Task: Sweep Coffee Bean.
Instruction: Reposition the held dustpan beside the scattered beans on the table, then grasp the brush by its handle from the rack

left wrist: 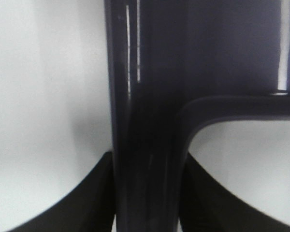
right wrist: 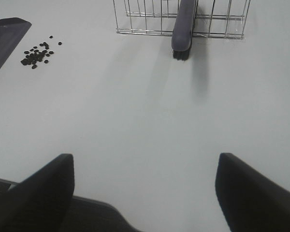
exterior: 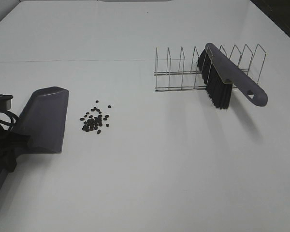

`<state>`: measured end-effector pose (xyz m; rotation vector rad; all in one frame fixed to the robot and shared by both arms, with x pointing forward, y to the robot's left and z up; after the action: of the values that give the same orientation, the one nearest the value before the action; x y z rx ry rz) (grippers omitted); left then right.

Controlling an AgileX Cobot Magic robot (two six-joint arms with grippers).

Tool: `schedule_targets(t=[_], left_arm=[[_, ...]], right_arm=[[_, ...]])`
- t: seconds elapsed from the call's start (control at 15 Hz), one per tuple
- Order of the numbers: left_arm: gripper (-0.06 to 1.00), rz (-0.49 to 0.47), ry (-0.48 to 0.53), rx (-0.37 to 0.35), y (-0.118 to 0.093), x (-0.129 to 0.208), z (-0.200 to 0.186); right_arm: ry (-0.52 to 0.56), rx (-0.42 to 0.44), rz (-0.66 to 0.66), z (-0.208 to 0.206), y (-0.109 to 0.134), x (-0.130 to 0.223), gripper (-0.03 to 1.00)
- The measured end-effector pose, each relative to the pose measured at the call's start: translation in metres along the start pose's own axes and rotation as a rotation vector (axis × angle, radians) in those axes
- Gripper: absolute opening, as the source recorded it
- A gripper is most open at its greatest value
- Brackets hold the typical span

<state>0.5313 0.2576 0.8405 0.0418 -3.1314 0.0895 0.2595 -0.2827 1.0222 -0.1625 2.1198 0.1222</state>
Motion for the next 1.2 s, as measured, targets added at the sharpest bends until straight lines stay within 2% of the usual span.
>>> schedule_targets(t=[0.27,0.4,0.6,0.73,0.93,1.2], left_arm=[[0.33,0.053,-0.002,-0.036,0.004,0.001,-0.006],[0.33,0.102,-0.018,-0.073,0.008,0.004,-0.024],[0.33,0.121,-0.112,-0.115,0.012,0.004,-0.058],[0.33,0.116,-0.128,-0.122,0.013,0.007,-0.068],[0.33,0.112,-0.084,-0.130,0.014,0.013,-0.068],[0.33,0.099,-0.074,-0.118,0.013,0.014,-0.068]], right_arm=[[-0.002,-0.017,0.008,0.000,0.002,0.000,0.75],[-0.006,-0.023,0.012,0.000,0.003,-0.001,0.75],[0.016,-0.022,0.023,-0.002,0.002,-0.019,0.75],[0.082,-0.023,0.056,0.005,0.000,-0.041,0.75],[0.178,-0.024,0.093,0.023,-0.004,-0.072,0.75],[0.333,-0.020,0.170,0.060,-0.010,-0.107,0.75]])
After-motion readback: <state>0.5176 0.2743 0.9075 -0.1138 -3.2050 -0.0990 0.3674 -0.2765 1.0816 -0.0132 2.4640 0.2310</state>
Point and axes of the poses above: a point on each arm's last joint axis where the gripper is mounted, z pointing out along that axis toward the gripper, y along the wrist's bending axis when the last joint is at zero, x = y × z, the point moved 3 cm from there along z, pointing out along that axis toward the gripper, and after that the axes turned 1 degree about -z, right-handed, at the moved point
